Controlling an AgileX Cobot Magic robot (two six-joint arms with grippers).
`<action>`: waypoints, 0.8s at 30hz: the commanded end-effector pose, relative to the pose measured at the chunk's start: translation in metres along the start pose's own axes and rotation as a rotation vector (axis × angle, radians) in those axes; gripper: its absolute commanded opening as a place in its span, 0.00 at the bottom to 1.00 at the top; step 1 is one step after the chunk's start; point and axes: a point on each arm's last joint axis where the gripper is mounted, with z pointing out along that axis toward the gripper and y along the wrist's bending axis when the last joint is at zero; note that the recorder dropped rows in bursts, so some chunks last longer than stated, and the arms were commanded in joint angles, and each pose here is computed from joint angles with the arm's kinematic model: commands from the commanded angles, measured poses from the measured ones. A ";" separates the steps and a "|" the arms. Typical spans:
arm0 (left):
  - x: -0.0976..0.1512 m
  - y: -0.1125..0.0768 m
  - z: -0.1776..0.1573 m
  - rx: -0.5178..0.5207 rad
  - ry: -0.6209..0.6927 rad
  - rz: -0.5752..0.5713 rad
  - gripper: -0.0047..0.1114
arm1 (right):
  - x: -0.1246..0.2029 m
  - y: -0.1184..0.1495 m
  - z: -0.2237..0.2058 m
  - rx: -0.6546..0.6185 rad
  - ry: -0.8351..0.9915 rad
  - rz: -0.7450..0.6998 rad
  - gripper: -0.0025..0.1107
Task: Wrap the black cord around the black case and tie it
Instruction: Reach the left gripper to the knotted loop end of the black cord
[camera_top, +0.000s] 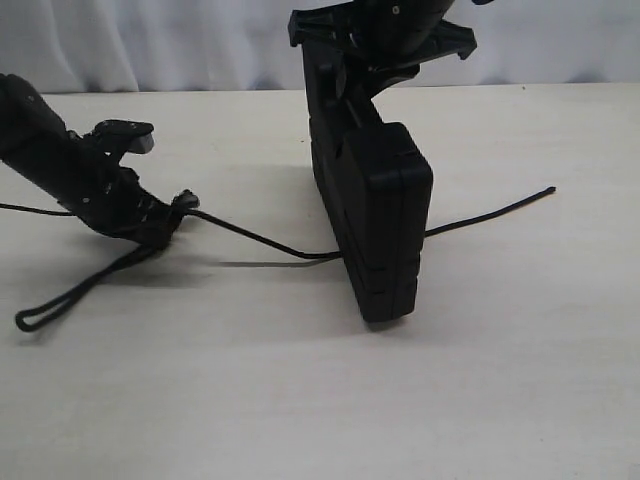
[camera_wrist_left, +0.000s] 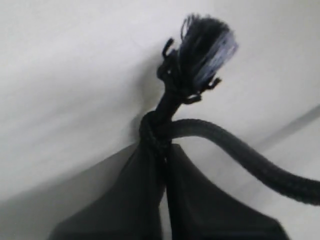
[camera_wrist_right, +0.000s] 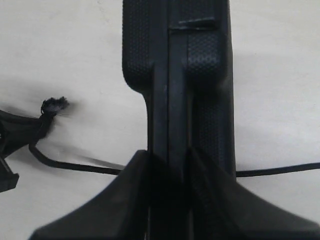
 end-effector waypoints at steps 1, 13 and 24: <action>0.006 -0.015 0.005 0.179 0.075 -0.247 0.14 | 0.002 -0.002 0.006 0.013 0.023 -0.020 0.06; 0.009 -0.036 -0.011 0.518 0.211 -0.276 0.58 | 0.004 -0.002 0.006 0.019 0.042 -0.028 0.06; -0.008 0.030 -0.049 0.367 0.030 -0.226 0.58 | 0.004 -0.002 0.006 0.017 0.040 -0.054 0.06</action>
